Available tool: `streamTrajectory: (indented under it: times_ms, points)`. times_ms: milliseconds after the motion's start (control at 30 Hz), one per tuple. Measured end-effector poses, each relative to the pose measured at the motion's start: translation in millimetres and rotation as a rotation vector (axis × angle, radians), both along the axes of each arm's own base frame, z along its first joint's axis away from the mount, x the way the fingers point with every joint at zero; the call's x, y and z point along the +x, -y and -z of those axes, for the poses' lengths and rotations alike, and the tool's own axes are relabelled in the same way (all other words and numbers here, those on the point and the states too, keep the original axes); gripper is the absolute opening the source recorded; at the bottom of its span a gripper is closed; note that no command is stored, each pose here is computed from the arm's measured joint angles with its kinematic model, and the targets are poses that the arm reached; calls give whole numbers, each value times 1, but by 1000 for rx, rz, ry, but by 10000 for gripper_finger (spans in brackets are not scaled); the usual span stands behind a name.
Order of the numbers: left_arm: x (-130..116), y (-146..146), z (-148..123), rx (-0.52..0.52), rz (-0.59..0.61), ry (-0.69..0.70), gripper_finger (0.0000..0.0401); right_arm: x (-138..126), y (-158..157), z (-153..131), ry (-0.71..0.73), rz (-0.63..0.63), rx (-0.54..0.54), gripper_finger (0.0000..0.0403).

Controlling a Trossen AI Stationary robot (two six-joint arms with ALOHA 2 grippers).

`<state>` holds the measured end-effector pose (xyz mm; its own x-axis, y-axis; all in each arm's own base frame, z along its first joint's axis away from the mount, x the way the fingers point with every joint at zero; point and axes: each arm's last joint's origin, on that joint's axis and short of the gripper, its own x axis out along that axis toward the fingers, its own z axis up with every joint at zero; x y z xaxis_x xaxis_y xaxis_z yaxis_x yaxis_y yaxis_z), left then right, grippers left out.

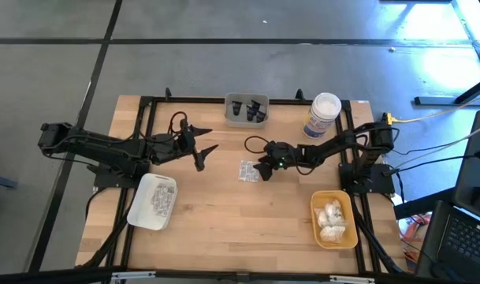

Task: Pick & Place Travel size toiletries
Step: Put the bandage into the white bin

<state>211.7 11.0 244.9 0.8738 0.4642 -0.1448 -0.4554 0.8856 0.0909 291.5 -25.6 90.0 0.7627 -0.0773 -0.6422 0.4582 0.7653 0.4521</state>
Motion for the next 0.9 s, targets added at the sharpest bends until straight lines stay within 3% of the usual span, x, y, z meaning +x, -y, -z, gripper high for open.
streamTrajectory:
  times_ms: [567, 900]
  points:
    - [-1, 1, 9, -60, 46, -68, 281, -2, -7, 3, -43, -45, 53, 201]
    - [20, 13, 48, -200, 253, -260, 281, -3, -8, 3, -45, -70, 86, 199]
